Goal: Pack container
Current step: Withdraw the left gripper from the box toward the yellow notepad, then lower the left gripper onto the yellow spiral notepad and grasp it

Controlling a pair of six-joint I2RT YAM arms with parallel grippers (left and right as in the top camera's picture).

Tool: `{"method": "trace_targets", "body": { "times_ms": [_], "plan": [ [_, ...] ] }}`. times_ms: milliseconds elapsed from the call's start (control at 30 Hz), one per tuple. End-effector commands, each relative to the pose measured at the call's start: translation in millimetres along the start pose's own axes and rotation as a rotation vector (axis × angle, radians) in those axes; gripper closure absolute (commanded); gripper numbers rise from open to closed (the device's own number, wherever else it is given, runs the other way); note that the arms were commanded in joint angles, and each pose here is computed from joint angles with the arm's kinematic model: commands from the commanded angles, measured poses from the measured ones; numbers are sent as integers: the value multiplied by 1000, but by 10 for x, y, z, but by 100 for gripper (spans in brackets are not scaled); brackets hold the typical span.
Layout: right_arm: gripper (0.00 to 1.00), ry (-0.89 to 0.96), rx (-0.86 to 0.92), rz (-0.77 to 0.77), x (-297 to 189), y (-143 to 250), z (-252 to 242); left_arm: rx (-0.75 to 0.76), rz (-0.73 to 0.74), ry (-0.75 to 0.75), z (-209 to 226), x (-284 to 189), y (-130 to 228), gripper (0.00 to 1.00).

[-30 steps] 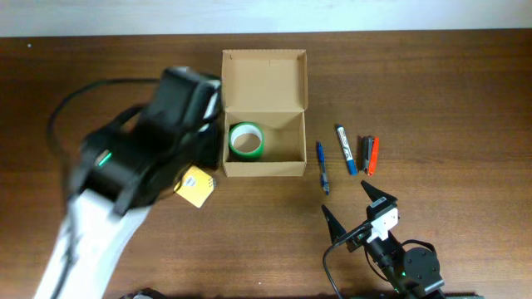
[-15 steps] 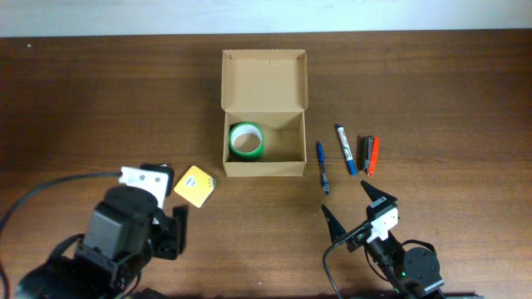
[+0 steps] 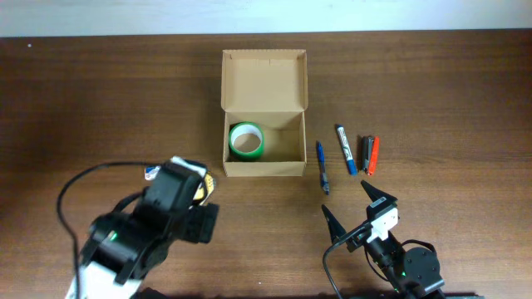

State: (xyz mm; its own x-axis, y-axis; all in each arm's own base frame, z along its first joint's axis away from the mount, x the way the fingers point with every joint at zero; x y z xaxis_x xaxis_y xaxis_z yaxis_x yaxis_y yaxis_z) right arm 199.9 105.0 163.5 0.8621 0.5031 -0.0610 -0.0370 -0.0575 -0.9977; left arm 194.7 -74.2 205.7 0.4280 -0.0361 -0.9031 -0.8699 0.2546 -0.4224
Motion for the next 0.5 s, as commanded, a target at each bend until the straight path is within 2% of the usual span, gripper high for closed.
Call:
{"method": "trace_targets", "body": {
  "times_ms": [0, 133, 333, 467],
  "plan": [
    [1, 3, -3, -1, 3, 23, 0, 104, 44, -16, -30, 181, -62, 5],
    [1, 3, -3, -1, 3, 23, 0, 161, 88, -21, -97, 446, -187, 5],
    [1, 3, -3, -1, 3, 23, 0, 137, 205, -47, 30, 825, -199, 5],
    [1, 3, -3, -1, 3, 23, 0, 114, 241, 36, 99, 958, -196, 5]
  ]
}}
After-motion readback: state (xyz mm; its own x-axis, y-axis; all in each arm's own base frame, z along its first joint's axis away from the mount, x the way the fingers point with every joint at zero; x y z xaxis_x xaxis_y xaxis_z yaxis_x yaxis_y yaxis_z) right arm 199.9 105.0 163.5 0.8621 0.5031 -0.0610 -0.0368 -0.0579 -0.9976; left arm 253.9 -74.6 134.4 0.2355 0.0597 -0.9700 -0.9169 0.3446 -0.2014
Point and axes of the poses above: each gripper's point midway between its finger pads, its own x axis out along the fingers, its own z axis along the line the jaws close on, y = z × x, the point moved 2 cm from there along -x, back along the fingers, and after that the axes turned 2 degrees about -x, right-handed, at the moved point
